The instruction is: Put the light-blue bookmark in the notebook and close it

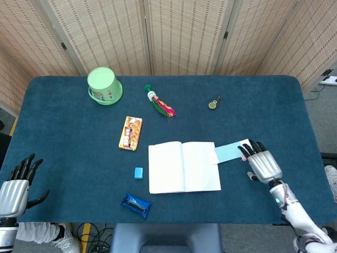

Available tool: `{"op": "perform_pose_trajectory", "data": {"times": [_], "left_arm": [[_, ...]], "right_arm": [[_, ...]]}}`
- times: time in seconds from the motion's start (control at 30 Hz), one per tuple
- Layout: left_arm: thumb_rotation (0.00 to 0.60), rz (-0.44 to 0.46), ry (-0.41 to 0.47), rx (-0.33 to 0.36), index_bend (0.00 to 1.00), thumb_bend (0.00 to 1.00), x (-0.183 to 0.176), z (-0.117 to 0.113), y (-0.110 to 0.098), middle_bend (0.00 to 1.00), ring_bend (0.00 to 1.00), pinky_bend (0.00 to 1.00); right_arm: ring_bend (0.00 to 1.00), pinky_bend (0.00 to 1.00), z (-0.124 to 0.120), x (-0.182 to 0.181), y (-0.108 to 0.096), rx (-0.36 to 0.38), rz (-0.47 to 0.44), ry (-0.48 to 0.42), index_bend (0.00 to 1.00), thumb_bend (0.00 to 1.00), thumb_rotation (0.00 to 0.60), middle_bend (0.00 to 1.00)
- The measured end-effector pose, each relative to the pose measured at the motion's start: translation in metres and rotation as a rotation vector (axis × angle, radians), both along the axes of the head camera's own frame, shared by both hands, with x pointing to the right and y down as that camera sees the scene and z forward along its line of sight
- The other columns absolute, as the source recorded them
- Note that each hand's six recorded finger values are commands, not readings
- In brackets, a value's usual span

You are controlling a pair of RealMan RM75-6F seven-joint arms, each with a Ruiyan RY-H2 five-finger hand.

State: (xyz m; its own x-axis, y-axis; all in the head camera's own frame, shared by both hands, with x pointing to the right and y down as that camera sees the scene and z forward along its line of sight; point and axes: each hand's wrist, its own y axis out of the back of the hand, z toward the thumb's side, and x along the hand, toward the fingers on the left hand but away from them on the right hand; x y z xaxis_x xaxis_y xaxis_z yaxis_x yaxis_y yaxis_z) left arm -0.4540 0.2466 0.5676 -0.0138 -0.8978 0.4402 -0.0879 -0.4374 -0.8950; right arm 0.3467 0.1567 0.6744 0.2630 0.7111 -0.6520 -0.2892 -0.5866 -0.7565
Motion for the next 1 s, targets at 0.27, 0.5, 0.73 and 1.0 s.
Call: {"op": "perform_pose_trajectory", "data": {"times": [0.27, 0.5, 0.73, 1.0], "left_arm": [[0.600, -0.012, -0.008, -0.011, 0.12, 0.27, -0.004, 0.001, 0.001, 0.00, 0.08, 0.17], [0.600, -0.015, -0.014, -0.020, 0.12, 0.27, -0.007, 0.003, 0.001, 0.00, 0.08, 0.17], [0.600, -0.013, -0.016, -0.021, 0.12, 0.27, -0.007, 0.003, 0.001, 0.00, 0.08, 0.17], [0.600, -0.017, -0.016, -0.027, 0.12, 0.27, -0.008, 0.004, 0.003, 0.00, 0.08, 0.17]], "right_arm": [[0.00, 0.12, 0.046, -0.033, -0.030, -0.050, -0.046, 0.052, 0.14, 0.16, 0.600, 0.09], [0.00, 0.12, 0.067, -0.049, -0.036, -0.074, -0.075, 0.080, 0.15, 0.18, 0.600, 0.09], [0.00, 0.12, 0.074, -0.052, -0.040, -0.087, -0.093, 0.109, 0.19, 0.20, 0.600, 0.09], [0.00, 0.12, 0.080, -0.055, -0.038, -0.095, -0.109, 0.128, 0.22, 0.20, 0.600, 0.09]]}}
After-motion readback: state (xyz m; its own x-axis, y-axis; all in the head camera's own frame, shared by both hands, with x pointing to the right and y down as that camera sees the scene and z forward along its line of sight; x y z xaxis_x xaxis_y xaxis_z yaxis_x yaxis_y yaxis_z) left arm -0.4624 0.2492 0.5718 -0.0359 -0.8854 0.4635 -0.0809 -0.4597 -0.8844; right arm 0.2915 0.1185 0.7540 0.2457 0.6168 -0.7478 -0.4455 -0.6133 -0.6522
